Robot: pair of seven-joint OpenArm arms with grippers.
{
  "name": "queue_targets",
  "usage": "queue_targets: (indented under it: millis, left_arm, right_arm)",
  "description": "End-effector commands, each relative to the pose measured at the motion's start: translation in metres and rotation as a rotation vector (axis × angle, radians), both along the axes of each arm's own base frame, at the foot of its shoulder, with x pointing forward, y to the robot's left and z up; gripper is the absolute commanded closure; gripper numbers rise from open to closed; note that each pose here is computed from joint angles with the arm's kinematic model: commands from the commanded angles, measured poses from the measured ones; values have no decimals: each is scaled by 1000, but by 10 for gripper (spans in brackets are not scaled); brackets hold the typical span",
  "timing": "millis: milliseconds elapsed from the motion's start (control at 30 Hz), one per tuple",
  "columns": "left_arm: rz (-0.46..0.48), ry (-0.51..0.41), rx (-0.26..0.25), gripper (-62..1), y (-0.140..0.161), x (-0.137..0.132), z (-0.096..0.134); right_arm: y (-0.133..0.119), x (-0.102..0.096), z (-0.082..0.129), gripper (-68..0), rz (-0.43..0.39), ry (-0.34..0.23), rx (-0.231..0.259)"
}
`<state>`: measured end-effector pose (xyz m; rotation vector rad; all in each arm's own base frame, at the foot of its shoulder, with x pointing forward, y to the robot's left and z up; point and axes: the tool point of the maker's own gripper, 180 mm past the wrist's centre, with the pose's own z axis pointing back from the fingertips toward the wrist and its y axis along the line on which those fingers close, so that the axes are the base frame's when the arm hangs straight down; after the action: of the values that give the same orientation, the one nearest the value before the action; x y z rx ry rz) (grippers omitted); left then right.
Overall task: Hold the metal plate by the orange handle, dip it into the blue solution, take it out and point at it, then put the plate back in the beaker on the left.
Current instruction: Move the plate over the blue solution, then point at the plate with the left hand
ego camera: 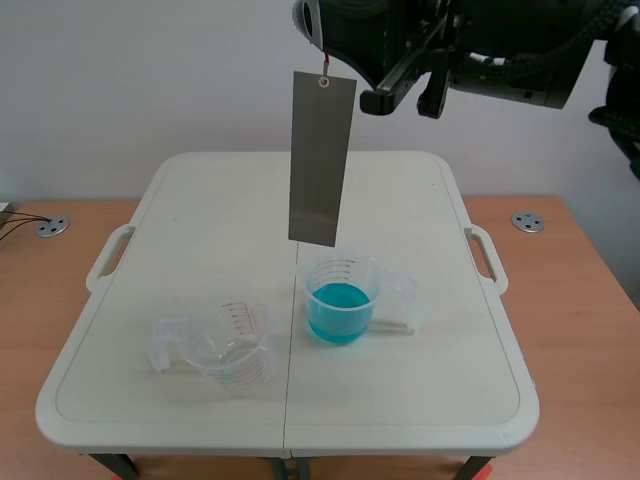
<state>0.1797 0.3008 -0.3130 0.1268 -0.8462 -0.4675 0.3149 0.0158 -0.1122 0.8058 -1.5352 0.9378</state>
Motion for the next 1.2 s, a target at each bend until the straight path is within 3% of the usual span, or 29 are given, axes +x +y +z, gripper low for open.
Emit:
queue_targets:
  millis: [0,267,700,933,1167]
  left_arm:
    - [-75,-9,-47,-30,-26,4,4]
    - [-245,-128,-151,-30,-92,37,34]
    - [-471,-213,-289,-30,-203,78,44]
    - [-553,-243,-285,-30,-251,93,47]
    - [-578,-235,-327,-30,-282,102,36]
  right_arm:
    - [-1,1,11,-13,13,-28,18]
    - [-8,9,-1,-13,-7,9,8]
    - [-10,12,-6,-13,-14,23,4]
    - [-10,12,-6,-13,-14,23,4]
    - [-10,12,-6,-13,-14,23,4]
